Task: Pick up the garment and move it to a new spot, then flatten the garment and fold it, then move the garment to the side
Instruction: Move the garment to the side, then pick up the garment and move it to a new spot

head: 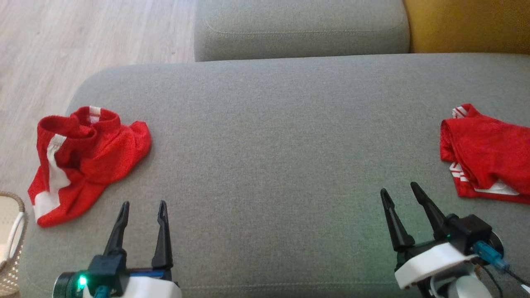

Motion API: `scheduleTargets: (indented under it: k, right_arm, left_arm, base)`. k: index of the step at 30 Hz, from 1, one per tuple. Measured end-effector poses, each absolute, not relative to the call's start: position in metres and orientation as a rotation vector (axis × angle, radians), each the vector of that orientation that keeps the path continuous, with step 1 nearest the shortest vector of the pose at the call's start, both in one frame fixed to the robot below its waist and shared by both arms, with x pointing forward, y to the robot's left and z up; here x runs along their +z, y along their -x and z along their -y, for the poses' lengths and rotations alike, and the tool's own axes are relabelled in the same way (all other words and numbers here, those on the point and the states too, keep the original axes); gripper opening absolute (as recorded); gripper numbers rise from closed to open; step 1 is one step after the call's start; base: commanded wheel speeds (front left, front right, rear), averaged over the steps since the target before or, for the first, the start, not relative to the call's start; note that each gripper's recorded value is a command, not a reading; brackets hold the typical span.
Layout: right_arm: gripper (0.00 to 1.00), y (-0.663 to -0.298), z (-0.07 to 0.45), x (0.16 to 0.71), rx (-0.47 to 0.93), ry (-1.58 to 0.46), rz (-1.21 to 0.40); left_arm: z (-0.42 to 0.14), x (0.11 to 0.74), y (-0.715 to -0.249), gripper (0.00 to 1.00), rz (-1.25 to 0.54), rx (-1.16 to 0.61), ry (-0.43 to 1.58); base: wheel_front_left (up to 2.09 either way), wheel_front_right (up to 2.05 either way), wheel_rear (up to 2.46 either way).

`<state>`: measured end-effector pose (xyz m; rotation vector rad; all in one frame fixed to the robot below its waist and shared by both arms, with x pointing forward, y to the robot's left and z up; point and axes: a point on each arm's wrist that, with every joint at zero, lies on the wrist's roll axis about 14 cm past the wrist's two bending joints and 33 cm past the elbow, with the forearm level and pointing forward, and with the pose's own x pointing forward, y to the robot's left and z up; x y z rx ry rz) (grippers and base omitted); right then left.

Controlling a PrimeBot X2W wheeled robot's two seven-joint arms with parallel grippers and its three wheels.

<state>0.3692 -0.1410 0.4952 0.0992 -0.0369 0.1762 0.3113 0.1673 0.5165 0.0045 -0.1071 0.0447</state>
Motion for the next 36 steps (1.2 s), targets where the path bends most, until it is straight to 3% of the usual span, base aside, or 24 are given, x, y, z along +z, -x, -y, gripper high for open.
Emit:
scheduleTargets:
  k: [19, 36]
  right_arm:
    - [1.0, -0.365, 0.132, 0.495, 0.203, -0.1, 0.035]
    - [1.0, -0.369, 0.034, 0.493, 0.5, -0.106, 0.009]
  left_arm:
    - [-0.176, 0.513, -0.306, 1.0, 0.098, 0.068, -0.007]
    - [-0.24, 0.506, -0.244, 1.0, 0.082, 0.326, -0.014]
  base:
    - [0.0, 0.0, 0.0]
    - [0.0, 0.0, 0.0]
